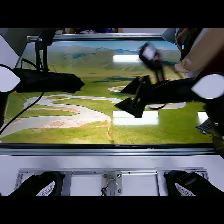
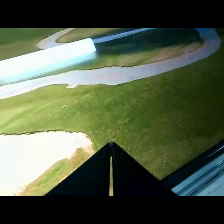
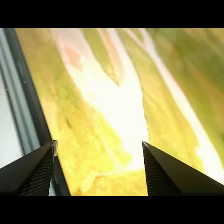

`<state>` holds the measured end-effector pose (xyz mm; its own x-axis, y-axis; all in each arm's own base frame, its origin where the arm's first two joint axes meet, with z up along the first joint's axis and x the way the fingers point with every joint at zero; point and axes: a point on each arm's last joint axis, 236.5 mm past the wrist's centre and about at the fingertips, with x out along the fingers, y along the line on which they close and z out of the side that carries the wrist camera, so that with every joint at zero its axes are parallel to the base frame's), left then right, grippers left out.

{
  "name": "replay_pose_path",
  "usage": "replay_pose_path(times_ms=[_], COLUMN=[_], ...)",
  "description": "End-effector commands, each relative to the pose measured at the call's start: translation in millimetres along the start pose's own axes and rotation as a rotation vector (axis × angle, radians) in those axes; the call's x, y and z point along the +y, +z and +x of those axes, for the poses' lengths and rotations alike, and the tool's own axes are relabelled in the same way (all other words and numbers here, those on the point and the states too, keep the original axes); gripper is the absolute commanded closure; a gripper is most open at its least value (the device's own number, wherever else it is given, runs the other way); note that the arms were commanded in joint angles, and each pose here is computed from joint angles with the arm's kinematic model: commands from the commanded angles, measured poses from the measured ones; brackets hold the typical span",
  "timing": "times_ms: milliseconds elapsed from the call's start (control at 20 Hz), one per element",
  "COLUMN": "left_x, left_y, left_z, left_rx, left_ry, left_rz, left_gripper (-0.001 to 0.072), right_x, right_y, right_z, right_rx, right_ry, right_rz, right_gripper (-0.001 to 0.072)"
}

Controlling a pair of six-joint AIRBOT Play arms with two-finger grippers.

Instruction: Fold the clothes and pants, and hang the long-sleeved shirts on hangers.

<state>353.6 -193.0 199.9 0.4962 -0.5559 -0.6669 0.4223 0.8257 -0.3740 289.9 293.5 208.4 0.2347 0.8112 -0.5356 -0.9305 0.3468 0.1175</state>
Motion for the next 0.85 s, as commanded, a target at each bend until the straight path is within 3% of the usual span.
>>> replay_pose_path(times_ms=[0, 50, 100, 150, 200, 800], left_x=[-5.1, -5.1, -5.0, -5.0, -5.1, -5.0], left_y=[-8.6, -8.5, -8.5, -8.6, -8.5, -8.6], left_z=[2.4, 2.4, 2.4, 2.7, 2.4, 3.0], left_rx=[-0.003, -0.003, -0.003, -0.002, -0.003, -0.002], left_ry=[-0.009, -0.009, -0.009, -0.009, -0.009, -0.009], left_rz=[0.005, 0.005, 0.005, 0.005, 0.005, 0.004], left_gripper=[0.0686, 0.0685, 0.0686, 0.0685, 0.0686, 0.0686], right_x=[29.0, 31.3, 33.7, 36.9, 37.6, 37.7], right_y=[-30.5, -32.9, -33.1, -32.8, -33.2, -33.1], right_z=[52.0, 57.0, 59.3, 59.3, 59.1, 59.3], right_rx=[0.14, 0.148, 0.148, 0.147, 0.149, 0.148], right_ry=[0.11, 0.123, 0.134, 0.149, 0.154, 0.155], right_rz=[0.013, 0.016, 0.021, 0.029, 0.03, 0.032], right_gripper=[0.0138, 0.014, 0.026, 0.0556, 0.0683, 0.0687])
